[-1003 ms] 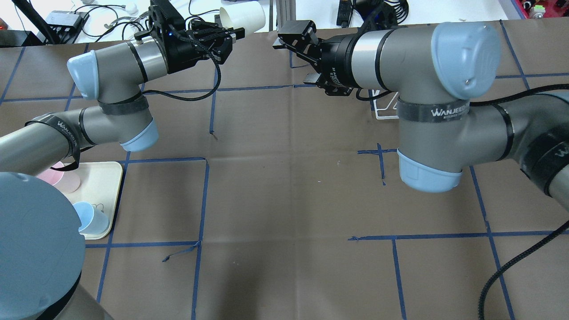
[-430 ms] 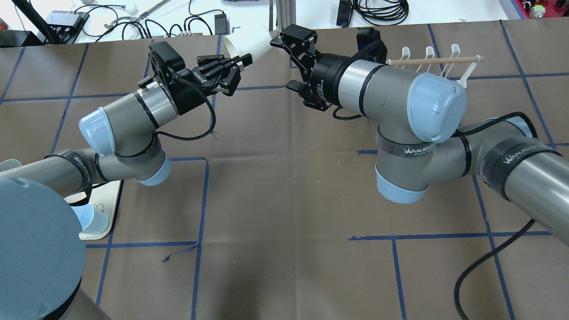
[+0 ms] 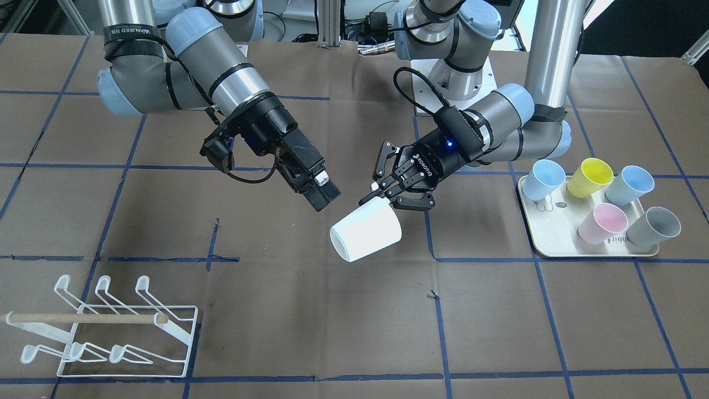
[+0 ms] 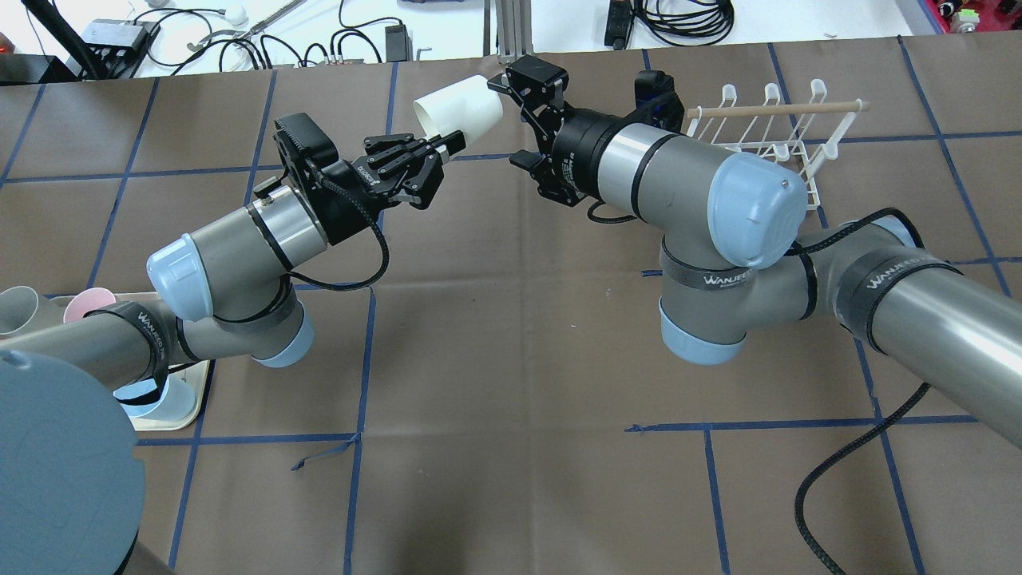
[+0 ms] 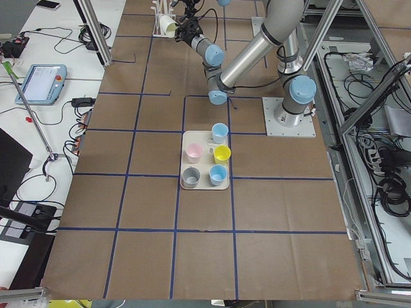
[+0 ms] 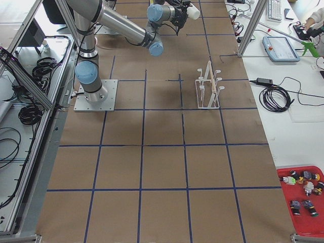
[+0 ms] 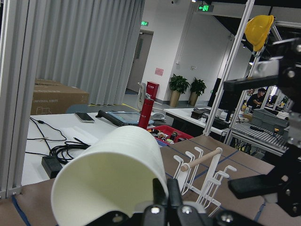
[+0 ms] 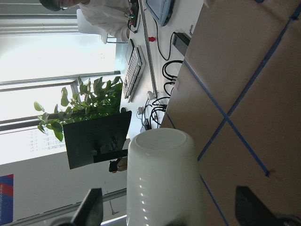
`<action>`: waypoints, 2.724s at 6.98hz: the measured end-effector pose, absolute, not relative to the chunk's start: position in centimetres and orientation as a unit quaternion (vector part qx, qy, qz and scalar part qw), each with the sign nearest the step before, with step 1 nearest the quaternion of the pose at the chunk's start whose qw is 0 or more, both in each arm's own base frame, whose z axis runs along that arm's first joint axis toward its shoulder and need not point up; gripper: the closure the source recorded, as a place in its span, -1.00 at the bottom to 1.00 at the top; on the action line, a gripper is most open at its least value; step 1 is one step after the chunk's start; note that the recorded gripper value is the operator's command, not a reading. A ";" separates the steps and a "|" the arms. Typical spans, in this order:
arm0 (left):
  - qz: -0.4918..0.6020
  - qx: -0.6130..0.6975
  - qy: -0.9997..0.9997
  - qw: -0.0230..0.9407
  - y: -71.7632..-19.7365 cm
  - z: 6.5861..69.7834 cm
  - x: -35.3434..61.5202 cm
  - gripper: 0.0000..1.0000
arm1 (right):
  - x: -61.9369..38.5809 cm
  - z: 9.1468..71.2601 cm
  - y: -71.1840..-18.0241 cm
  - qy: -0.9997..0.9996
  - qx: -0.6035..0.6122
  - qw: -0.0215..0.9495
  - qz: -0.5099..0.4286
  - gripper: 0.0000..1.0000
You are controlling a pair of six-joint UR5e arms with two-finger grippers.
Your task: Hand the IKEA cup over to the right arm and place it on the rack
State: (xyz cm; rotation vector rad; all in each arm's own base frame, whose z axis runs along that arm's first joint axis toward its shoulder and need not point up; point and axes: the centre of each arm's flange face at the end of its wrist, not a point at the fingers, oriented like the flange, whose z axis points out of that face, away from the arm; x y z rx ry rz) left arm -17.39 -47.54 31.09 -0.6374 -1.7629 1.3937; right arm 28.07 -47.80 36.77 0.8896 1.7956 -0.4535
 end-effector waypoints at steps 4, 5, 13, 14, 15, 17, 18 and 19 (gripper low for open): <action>0.545 -0.259 -0.690 0.399 -46.4 31.6 -18.4 0.97 | 29.4 35.3 -48.2 0.744 0.389 0.520 -0.159 -0.99; 0.546 -0.260 -0.689 0.399 -46.4 31.7 -18.5 0.97 | 29.4 35.5 -48.2 0.741 0.391 0.522 -0.157 -0.99; 0.549 -0.260 -0.688 0.397 -46.7 32.2 -18.4 0.94 | 29.9 36.3 -49.5 0.733 0.392 0.533 -0.155 -0.98; 0.549 -0.259 -0.688 0.397 -46.7 32.2 -18.4 0.93 | 29.9 36.2 -49.6 0.734 0.393 0.533 -0.155 -0.98; 0.549 -0.258 -0.688 0.398 -46.7 32.2 -18.4 0.93 | 30.0 36.1 -49.9 0.734 0.393 0.533 -0.155 -0.98; 0.548 -0.255 -0.689 0.400 -46.7 32.2 -18.4 0.93 | 30.2 36.0 -50.4 0.734 0.392 0.532 -0.155 -0.93; 0.547 -0.254 -0.690 0.400 -46.7 32.2 -18.4 0.93 | 30.2 36.0 -50.5 0.734 0.392 0.533 -0.156 -0.64; 0.547 -0.254 -0.690 0.400 -46.7 32.2 -18.4 0.93 | 30.3 36.1 -50.5 0.734 0.391 0.533 -0.156 -0.49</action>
